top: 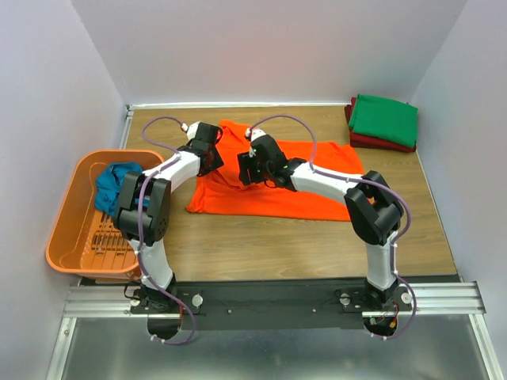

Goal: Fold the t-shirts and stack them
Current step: Fold the tshirt

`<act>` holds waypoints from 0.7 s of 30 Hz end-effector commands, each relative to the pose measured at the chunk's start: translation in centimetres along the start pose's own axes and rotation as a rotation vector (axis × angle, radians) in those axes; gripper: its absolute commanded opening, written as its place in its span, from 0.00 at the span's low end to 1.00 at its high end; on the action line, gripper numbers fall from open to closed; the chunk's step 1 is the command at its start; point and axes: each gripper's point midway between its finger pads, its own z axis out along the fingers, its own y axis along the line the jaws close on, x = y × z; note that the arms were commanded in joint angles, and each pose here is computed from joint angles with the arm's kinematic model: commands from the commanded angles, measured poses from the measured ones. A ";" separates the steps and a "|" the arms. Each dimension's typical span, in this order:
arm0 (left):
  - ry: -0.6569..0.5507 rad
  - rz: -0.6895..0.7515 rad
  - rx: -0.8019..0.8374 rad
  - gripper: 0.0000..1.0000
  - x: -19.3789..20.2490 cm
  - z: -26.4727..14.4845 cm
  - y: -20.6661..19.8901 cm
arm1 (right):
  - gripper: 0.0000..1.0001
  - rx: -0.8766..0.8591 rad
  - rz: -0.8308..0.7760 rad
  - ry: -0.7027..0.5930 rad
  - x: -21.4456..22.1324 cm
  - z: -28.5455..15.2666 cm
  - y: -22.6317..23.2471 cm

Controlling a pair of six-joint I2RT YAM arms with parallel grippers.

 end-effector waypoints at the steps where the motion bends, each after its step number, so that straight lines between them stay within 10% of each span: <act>1: 0.020 -0.007 -0.030 0.47 0.8 1.3 0.7 | 0.66 0.004 -0.052 -0.014 0.0 1.4 1.2; 12: 0.026 0.000 -0.011 0.42 1.0 2.6 0.0 | 0.63 0.034 -0.113 0.008 1.7 2.4 1.9; 21: 0.004 0.006 0.019 0.10 -0.1 2.2 -0.9 | 0.60 0.035 -0.127 0.026 2.8 2.4 2.3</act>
